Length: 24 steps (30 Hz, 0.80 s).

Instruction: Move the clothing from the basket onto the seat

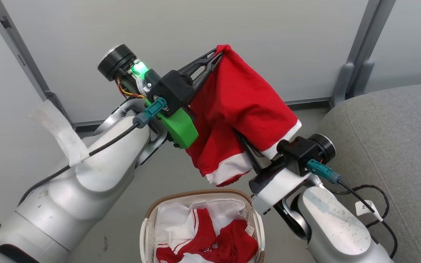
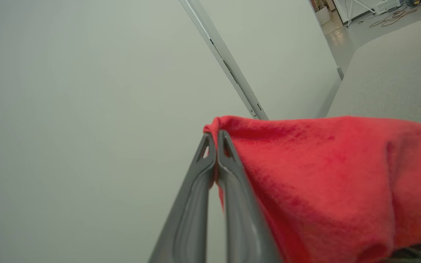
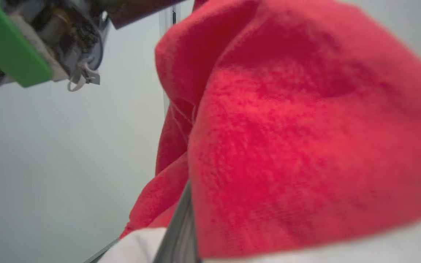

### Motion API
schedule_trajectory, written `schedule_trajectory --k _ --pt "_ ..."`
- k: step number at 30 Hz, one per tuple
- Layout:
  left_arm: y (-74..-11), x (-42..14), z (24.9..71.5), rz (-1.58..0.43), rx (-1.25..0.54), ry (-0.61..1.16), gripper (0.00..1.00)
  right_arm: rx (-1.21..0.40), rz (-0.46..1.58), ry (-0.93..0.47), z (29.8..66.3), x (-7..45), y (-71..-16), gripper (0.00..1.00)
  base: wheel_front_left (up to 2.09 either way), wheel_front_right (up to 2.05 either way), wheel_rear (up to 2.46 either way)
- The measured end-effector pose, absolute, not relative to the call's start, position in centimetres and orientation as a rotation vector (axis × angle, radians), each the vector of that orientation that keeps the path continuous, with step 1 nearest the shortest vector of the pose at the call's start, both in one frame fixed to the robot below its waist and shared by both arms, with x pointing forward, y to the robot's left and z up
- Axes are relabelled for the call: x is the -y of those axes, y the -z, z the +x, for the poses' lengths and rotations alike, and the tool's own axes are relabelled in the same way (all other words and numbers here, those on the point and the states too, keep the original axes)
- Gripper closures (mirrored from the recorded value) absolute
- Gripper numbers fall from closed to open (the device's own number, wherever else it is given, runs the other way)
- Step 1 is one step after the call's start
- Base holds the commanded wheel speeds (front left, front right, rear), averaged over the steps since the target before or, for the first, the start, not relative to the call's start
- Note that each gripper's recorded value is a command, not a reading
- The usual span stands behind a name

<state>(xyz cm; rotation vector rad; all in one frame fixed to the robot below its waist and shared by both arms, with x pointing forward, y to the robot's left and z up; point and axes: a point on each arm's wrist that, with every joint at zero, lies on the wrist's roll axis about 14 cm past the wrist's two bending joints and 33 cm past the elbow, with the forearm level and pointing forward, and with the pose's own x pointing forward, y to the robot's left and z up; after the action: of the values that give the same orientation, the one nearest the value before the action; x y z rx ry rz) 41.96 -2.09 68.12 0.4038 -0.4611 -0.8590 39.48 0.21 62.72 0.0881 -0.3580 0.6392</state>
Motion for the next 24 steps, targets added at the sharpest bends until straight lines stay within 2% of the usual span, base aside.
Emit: schedule_trajectory --k 7,8,9,10,11,24 --pt "-65.8 -0.1 43.0 0.263 0.362 0.781 1.00 0.370 0.085 -0.616 39.6 0.5 -63.0 1.00 0.00 0.00 0.00" --pt "-65.4 -0.3 43.0 0.233 0.347 0.770 0.87 0.375 0.079 -0.614 39.6 0.5 -63.1 1.00 0.00 0.00 0.00" --pt "-64.9 -0.6 43.0 0.212 0.332 0.761 0.60 0.377 0.075 -0.612 39.7 0.6 -63.1 1.00 0.00 0.00 0.00" --pt "-64.5 -0.8 43.0 0.199 0.320 0.752 0.19 0.378 0.072 -0.610 39.7 0.6 -63.1 1.00 0.00 0.00 0.00" --pt "-63.9 -1.0 43.0 0.178 0.303 0.741 0.00 0.378 0.071 -0.606 39.8 0.7 -63.1 1.00 0.00 0.00 0.00" --pt "-56.1 -3.2 40.7 -0.058 0.108 0.622 0.00 0.372 0.027 -0.557 40.4 2.1 -62.5 1.00 0.00 0.00 0.00"
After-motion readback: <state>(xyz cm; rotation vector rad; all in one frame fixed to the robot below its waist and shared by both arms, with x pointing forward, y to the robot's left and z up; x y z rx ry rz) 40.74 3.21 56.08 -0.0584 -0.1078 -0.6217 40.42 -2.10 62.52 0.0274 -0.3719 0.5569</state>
